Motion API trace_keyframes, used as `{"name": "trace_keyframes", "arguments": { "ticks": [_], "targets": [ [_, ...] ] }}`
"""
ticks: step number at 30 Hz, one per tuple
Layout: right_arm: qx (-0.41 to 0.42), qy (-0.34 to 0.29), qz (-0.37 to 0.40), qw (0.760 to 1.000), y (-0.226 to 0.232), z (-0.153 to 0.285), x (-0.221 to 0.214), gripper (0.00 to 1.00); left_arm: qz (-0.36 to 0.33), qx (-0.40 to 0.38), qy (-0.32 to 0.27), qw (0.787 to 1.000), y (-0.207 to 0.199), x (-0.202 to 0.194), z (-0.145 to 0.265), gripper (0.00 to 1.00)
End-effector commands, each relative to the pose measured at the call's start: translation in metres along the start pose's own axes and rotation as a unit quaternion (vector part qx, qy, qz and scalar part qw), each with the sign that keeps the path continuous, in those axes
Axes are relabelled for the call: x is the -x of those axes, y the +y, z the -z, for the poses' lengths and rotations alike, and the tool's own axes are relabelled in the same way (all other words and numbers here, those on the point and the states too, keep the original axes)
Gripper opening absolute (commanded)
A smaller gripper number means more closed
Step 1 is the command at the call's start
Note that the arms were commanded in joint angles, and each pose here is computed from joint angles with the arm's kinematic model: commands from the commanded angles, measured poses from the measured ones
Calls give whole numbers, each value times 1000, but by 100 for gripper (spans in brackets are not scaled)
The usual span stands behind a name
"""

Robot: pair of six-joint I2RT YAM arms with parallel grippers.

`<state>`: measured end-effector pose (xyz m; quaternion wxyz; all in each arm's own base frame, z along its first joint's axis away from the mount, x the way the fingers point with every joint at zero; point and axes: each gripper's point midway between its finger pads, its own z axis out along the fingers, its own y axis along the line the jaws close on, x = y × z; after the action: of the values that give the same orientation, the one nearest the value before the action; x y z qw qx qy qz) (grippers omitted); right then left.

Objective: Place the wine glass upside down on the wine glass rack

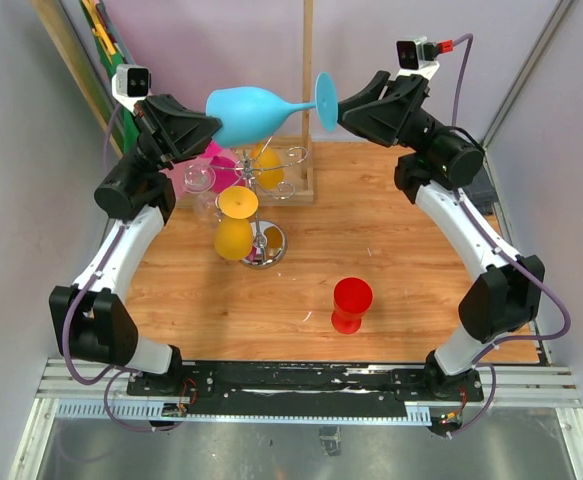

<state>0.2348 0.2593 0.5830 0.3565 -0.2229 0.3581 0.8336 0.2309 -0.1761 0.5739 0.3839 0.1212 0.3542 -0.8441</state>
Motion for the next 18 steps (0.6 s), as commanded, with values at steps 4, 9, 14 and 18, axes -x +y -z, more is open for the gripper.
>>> {"name": "trace_keyframes", "arguments": {
  "ticks": [4, 9, 14, 18],
  "targets": [
    [45, 5, 4, 999, 24, -17, -7, 43, -106, -97, 58, 988, -55, -36, 6, 0],
    [47, 12, 2, 999, 24, -22, -11, 34, -107, -98, 57, 988, -56, -36, 6, 0],
    [50, 12, -3, 999, 24, -24, -14, 24, -106, -97, 58, 988, -56, -37, 7, 0],
    [54, 11, -4, 998, 25, -26, -14, 1, -110, -99, 62, 987, -59, -39, 6, 0]
  ]
}}
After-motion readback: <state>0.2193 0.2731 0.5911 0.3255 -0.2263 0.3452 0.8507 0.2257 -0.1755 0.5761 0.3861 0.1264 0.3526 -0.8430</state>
